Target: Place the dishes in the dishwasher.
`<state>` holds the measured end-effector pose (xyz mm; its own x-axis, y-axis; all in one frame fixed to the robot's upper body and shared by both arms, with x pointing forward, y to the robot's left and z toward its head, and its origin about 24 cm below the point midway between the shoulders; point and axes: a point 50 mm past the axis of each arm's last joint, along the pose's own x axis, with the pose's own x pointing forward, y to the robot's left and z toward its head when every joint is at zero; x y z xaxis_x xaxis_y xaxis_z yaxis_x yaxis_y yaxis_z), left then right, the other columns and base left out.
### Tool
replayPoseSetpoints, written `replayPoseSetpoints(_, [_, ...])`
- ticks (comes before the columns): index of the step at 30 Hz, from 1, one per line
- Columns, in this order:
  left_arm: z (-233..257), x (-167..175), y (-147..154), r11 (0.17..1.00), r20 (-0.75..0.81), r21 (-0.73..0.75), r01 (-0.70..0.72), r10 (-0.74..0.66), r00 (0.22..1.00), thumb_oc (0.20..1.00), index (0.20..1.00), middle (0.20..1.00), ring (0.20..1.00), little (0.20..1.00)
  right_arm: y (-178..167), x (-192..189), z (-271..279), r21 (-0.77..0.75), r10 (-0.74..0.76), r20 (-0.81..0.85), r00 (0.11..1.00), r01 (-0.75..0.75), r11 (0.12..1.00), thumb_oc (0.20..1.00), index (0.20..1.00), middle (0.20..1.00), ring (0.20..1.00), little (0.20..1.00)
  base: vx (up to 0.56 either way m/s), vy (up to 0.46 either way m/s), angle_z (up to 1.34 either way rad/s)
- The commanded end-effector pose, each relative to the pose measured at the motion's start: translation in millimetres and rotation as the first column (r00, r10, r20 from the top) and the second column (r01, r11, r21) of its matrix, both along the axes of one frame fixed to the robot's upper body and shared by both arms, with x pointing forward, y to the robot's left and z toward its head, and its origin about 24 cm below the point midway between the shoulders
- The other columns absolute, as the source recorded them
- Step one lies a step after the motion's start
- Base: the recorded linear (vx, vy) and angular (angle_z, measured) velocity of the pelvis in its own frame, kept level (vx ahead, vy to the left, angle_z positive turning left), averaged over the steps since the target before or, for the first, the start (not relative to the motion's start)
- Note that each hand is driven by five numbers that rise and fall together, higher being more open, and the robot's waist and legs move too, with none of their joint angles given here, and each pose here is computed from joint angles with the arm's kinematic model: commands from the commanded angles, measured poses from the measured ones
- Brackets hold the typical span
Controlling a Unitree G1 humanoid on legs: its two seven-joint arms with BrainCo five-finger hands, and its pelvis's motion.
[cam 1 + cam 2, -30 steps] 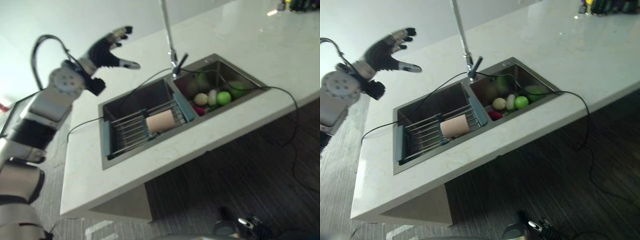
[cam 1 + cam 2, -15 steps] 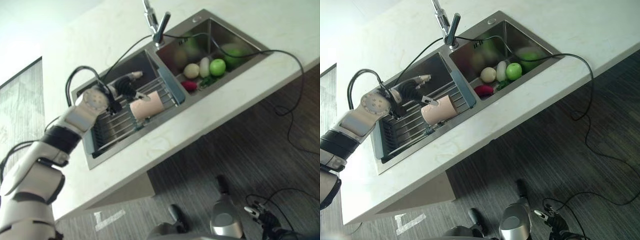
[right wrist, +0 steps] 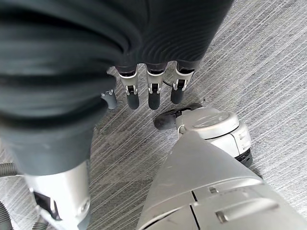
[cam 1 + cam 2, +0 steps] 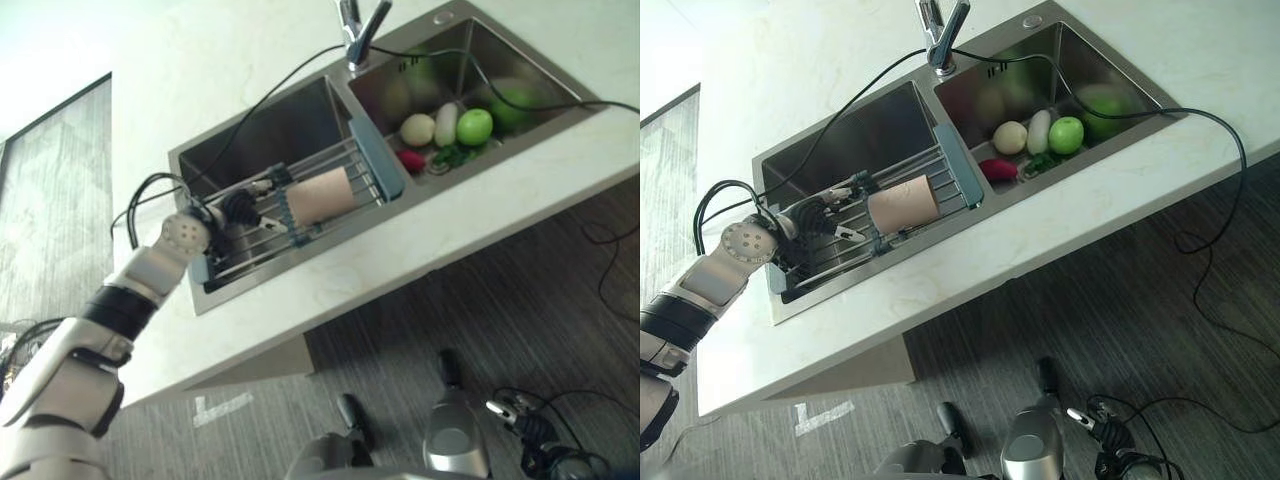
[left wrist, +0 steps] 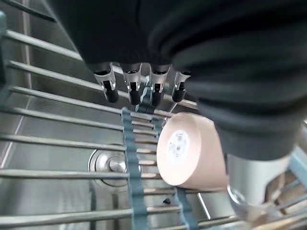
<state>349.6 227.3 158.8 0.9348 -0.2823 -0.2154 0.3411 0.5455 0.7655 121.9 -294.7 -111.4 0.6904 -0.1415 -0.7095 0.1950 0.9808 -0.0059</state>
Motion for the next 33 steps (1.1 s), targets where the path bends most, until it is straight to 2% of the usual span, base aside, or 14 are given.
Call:
replayPoseSetpoints(1, [33, 3, 18, 0.998, 0.146, 0.013, -0.058, 0.055, 0.988, 1.0, 1.0, 1.0, 1.0, 1.0, 12, 9, 2, 0.064, -0.029, 0.064, 0.998, 0.025, 0.998, 1.0, 1.0, 1.0, 1.0, 1.0, 0.0, 0.0, 0.0])
replayPoseSetpoints(18, [42, 10, 16, 0.99, 0.26, -0.044, -0.132, 0.138, 0.956, 1.0, 1.0, 1.0, 1.0, 1.0, 21, 15, 1, 0.09, -0.034, 0.071, 0.997, 0.028, 0.996, 1.0, 1.0, 1.0, 1.0, 1.0, 0.0, -0.003, -0.01])
replayPoseSetpoints(33, [50, 14, 7, 0.991, 0.307, -0.047, -0.123, 0.132, 0.943, 1.0, 1.0, 1.0, 1.0, 1.0, 20, 14, -1, 0.134, -0.096, 0.062, 0.993, 0.087, 0.987, 1.0, 1.0, 1.0, 1.0, 1.0, -0.01, -0.002, -0.02])
